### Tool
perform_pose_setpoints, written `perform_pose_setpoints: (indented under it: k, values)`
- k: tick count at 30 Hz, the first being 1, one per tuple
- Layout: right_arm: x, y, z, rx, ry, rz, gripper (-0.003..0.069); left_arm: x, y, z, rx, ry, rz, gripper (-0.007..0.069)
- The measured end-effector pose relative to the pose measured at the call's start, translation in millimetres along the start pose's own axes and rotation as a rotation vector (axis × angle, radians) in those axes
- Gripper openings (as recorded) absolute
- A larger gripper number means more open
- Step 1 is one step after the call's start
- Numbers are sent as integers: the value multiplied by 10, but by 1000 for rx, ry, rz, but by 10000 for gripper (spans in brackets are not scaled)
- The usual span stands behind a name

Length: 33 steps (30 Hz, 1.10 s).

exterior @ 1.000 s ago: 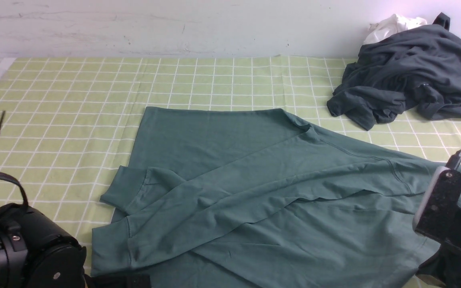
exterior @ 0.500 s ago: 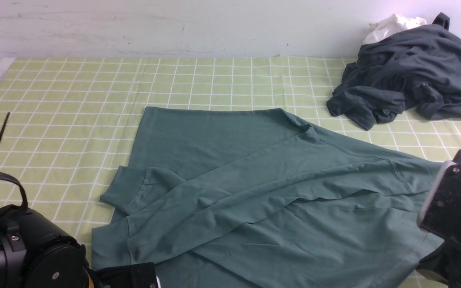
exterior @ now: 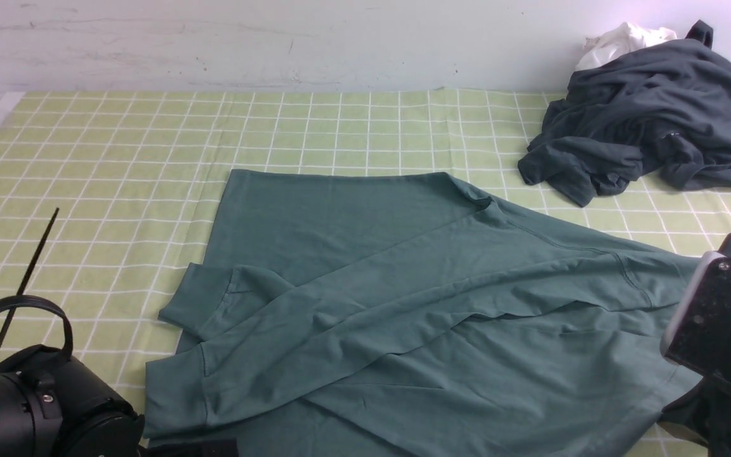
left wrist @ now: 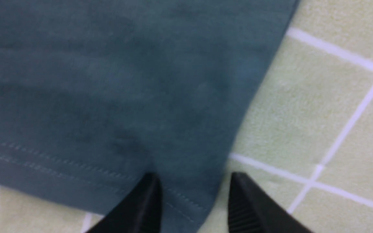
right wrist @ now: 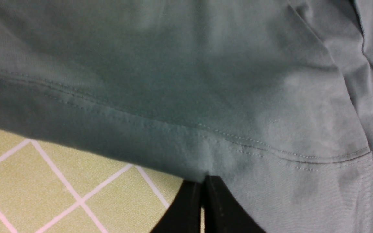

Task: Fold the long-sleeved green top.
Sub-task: Use both arms simultaneously to clamp the lower edge of the clothing fabric, then use both arms to drag the lower edge of the fabric forward and fold it over the upper edge

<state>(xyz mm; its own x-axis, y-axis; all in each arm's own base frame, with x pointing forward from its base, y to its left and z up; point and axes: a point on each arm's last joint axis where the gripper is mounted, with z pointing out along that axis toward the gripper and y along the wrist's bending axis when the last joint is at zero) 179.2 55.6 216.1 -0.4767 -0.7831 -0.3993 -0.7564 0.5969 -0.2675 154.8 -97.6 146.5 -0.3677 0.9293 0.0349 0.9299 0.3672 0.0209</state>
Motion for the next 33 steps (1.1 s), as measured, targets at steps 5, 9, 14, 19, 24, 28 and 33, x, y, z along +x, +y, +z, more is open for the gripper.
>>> perform_pose_setpoints:
  k: [5,9,14,19,24,28,33]
  values:
    - [-1,1,0,-1,-1,2,-6,-54,48,-56,-24,-23,-2,111]
    - [-1,1,0,-1,-1,2,-6,-74,66,-208,-49,-63,-9,15]
    - [7,6,0,-7,8,1,-6,-64,89,-595,-110,-144,-108,-1]
    - [-8,-57,-42,22,45,19,-6,-104,224,-1091,-230,-247,-294,3]
    - [-204,-368,-89,169,33,39,-6,-307,576,-1532,-385,-405,-448,6]
    - [-375,-710,-3,247,42,53,-6,-445,1057,-1680,-443,-473,-606,6]
    - [-569,-1115,311,267,71,62,-6,-626,1764,-1692,-476,-537,-737,6]
